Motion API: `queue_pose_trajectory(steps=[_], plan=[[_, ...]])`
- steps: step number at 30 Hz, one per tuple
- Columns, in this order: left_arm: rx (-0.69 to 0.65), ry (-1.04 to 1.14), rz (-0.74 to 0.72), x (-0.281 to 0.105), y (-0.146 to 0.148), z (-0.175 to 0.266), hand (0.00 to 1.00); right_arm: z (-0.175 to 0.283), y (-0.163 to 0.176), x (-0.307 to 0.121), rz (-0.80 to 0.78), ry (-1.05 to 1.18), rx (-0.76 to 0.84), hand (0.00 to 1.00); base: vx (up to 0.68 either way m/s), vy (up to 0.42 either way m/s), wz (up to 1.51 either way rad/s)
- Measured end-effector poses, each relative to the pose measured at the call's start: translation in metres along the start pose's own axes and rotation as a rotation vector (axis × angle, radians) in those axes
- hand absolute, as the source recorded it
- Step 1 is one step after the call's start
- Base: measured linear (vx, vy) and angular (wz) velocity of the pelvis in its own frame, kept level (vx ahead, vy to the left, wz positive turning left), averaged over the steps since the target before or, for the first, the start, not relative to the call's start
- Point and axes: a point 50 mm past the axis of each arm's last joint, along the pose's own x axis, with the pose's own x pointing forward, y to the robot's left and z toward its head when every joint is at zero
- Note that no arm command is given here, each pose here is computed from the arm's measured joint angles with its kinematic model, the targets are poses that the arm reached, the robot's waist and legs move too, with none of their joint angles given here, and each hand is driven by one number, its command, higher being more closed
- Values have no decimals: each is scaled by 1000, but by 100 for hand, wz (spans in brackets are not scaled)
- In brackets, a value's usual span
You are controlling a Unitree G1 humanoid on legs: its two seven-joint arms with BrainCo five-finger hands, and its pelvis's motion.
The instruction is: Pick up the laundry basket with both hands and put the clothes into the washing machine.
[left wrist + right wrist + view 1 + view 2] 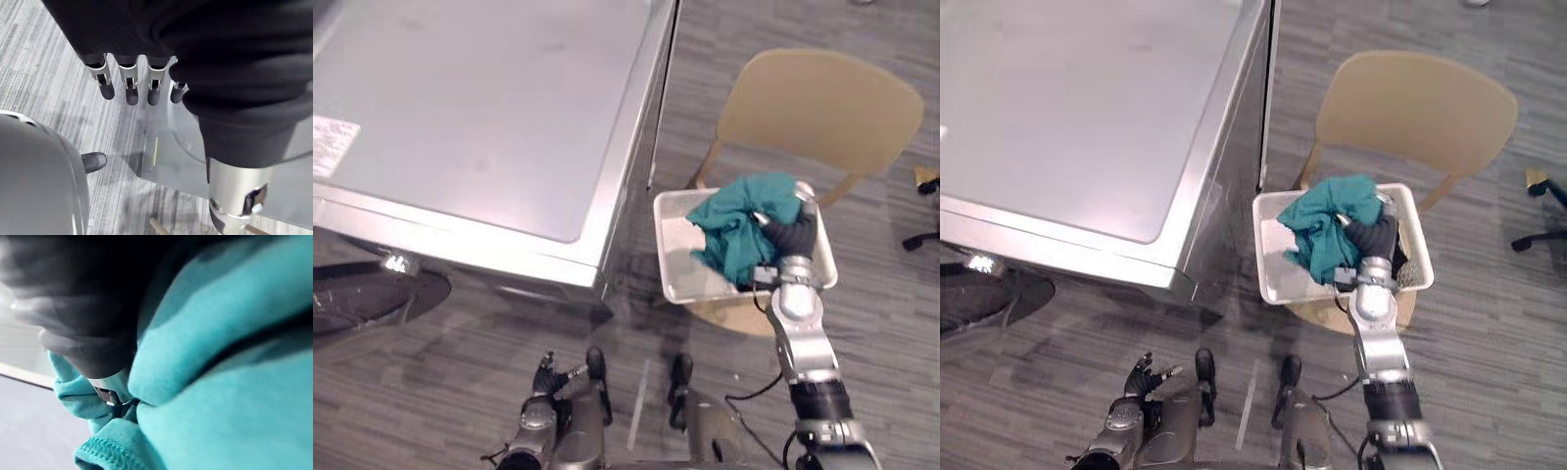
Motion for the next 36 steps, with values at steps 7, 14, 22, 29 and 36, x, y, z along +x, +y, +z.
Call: queue_pose_trajectory(steps=[7, 14, 22, 29, 36], plan=[[12, 79, 2, -9, 6, -25, 0, 22, 25, -29, 87, -55, 394, 100, 103, 13, -5], [25, 60, 20, -6, 14, -21, 0, 24, 42, -42, 153, -30, 489, 100, -40, -47, 74], [-32, 67, 105, -8, 30, -26, 0, 38, 55, -31, 233, -101, 500, 100, -327, -345, 88], [15, 25, 50, -13, 20, -24, 0, 17, 31, -31, 157, -36, 406, 100, -368, -184, 94], [-25, -405, -115, -27, -27, 67, 0, 24, 32, -31, 217, -67, 418, 100, -155, 28, 122]])
